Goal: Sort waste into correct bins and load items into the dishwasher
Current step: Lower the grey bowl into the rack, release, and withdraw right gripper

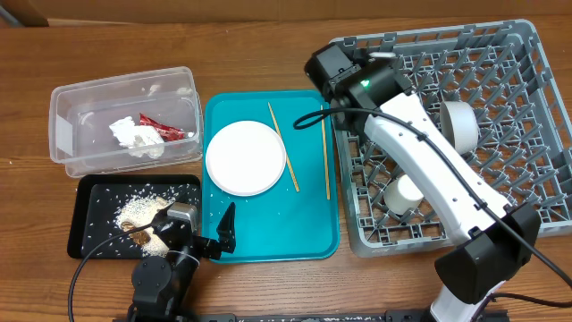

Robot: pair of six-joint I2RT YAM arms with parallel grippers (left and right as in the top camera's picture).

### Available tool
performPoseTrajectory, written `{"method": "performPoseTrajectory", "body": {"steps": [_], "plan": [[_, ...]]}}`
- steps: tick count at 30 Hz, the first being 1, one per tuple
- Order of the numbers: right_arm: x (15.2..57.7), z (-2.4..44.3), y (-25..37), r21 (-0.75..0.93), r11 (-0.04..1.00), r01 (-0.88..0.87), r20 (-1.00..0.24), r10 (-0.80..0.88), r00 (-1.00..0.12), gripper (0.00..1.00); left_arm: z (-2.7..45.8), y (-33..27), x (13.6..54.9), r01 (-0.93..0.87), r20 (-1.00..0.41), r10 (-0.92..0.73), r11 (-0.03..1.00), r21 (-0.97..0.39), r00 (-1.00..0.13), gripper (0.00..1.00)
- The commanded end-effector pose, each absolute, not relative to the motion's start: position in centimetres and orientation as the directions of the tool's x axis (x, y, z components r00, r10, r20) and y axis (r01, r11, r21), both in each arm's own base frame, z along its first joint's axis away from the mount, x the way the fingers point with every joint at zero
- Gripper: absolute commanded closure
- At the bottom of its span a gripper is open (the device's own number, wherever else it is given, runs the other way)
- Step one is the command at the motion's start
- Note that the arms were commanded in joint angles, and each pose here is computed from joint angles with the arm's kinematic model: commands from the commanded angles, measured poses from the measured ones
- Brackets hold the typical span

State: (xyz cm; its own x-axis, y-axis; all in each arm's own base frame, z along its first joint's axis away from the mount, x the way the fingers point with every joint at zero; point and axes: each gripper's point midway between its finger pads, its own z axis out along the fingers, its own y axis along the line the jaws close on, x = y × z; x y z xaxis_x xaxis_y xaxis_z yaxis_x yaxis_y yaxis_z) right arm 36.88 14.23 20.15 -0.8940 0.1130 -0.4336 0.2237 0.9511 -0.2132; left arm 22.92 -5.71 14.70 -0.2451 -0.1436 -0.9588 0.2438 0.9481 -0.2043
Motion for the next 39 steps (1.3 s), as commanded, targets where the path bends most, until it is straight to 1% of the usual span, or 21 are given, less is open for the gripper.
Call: {"method": "performPoseTrajectory", "body": {"steps": [1,2,3,4,5,6,8,9,11,15,17,18,21,24,28,30,33,36,37,39], "plan": [[34.0,17.5,21.0,0.09,0.996,0.003,-0.21,0.022,-0.977,0.62,14.8,-5.6,22.9,0.247,-0.964,-0.131,0.951,-0.188,-0.232,0.0],[33.7,16.9,21.9,0.133,0.991,-0.021,-0.193,0.005,-0.981,0.62,14.8,-5.6,22.9,0.247,-0.964,-0.131,0.951,-0.188,-0.232,0.0],[33.7,16.5,22.2,0.141,0.989,-0.036,-0.189,-0.009,-0.982,0.62,14.8,-5.6,22.9,0.247,-0.964,-0.131,0.95,-0.189,-0.232,0.0],[33.7,16.1,21.9,0.124,0.992,-0.036,-0.191,-0.012,-0.981,0.66,14.8,-5.6,22.9,0.247,-0.964,-0.131,0.951,-0.188,-0.232,0.0],[34.0,16.0,21.2,0.088,0.996,-0.025,-0.206,-0.006,-0.979,0.74,14.8,-5.6,22.9,0.247,-0.964,-0.131,0.951,-0.188,-0.232,0.0],[34.6,16.1,20.3,0.059,0.998,0.001,-0.228,0.014,-0.974,0.8,14.8,-5.6,22.9,0.247,-0.964,-0.131,0.95,-0.189,-0.232,0.0],[36.4,17.3,17.6,0.003,0.995,0.1,-0.303,0.096,-0.948,0.92,14.8,-5.6,22.9,0.247,-0.964,-0.131,0.951,-0.188,-0.232,0.0],[37.5,18.2,15.8,-0.018,0.986,0.165,-0.35,0.148,-0.925,0.95,14.8,-5.6,22.9,0.247,-0.964,-0.131,0.951,-0.188,-0.232,0.0],[39.5,20.0,12.2,-0.023,0.966,0.257,-0.416,0.225,-0.881,0.96,14.8,-5.6,22.9,0.247,-0.964,-0.131,0.95,-0.189,-0.232,0.0],[42.4,22.4,4.6,0.037,0.901,0.432,-0.469,0.397,-0.789,0.96,14.8,-5.6,22.9,0.247,-0.964,-0.131,0.951,-0.188,-0.232,0.0],[43.1,22.3,2.1,0.093,0.885,0.455,-0.449,0.446,-0.775,0.96,14.8,-5.6,22.9,0.247,-0.964,-0.131,0.95,-0.189,-0.232,0.0],[43.3,22.2,1.1,0.126,0.889,0.44,-0.427,0.449,-0.785,0.96,14.8,-5.6,22.9,0.247,-0.964,-0.131,0.95,-0.189,-0.232,0.0],[43.1,21.7,-2.1,0.123,0.874,0.469,-0.41,0.476,-0.779,0.96,14.8,-5.6,22.9,0.247,-0.964,-0.131,0.951,-0.188,-0.232,0.0],[42.9,21.2,-3.7,0.116,0.855,0.505,-0.396,0.506,-0.766,0.96,14.8,-5.6,22.9,0.247,-0.964,-0.131,0.951,-0.188,-0.232,0.0],[42.3,18.8,-4.1,0.084,0.849,0.521,-0.337,0.516,-0.787,0.96,14.8,-5.6,22.9,0.247,-0.964,-0.131,0.951,-0.188,-0.232,0.0],[41.4,16.9,-3.1,0.07,0.859,0.508,-0.277,0.506,-0.817,0.96,14.8,-5.6,22.9,0.247,-0.964,-0.131,0.951,-0.188,-0.232,0.0],[40.0,15.5,-1.6,0.04,0.876,0.48,-0.221,0.477,-0.851,0.96,14.8,-5.6,22.9,0.247,-0.964,-0.131,0.951,-0.188,-0.232,0.0],[40.1,16.0,0.2,0.069,0.894,0.444,-0.219,0.447,-0.867,0.96,14.8,-5.6,22.9,0.247,-0.964,-0.131,0.951,-0.188,-0.232,0.0],[40.4,16.9,1.7,0.115,0.913,0.391,-0.226,0.408,-0.885,0.96,14.8,-5.6,22.9,0.247,-0.964,-0.131,0.951,-0.188,-0.232,0.0],[40.4,18.0,2.8,0.144,0.923,0.358,-0.247,0.384,-0.89,0.96,14.8,-5.6,22.9,0.247,-0.964,-0.131,0.951,-0.188,-0.232,0.0]]}}
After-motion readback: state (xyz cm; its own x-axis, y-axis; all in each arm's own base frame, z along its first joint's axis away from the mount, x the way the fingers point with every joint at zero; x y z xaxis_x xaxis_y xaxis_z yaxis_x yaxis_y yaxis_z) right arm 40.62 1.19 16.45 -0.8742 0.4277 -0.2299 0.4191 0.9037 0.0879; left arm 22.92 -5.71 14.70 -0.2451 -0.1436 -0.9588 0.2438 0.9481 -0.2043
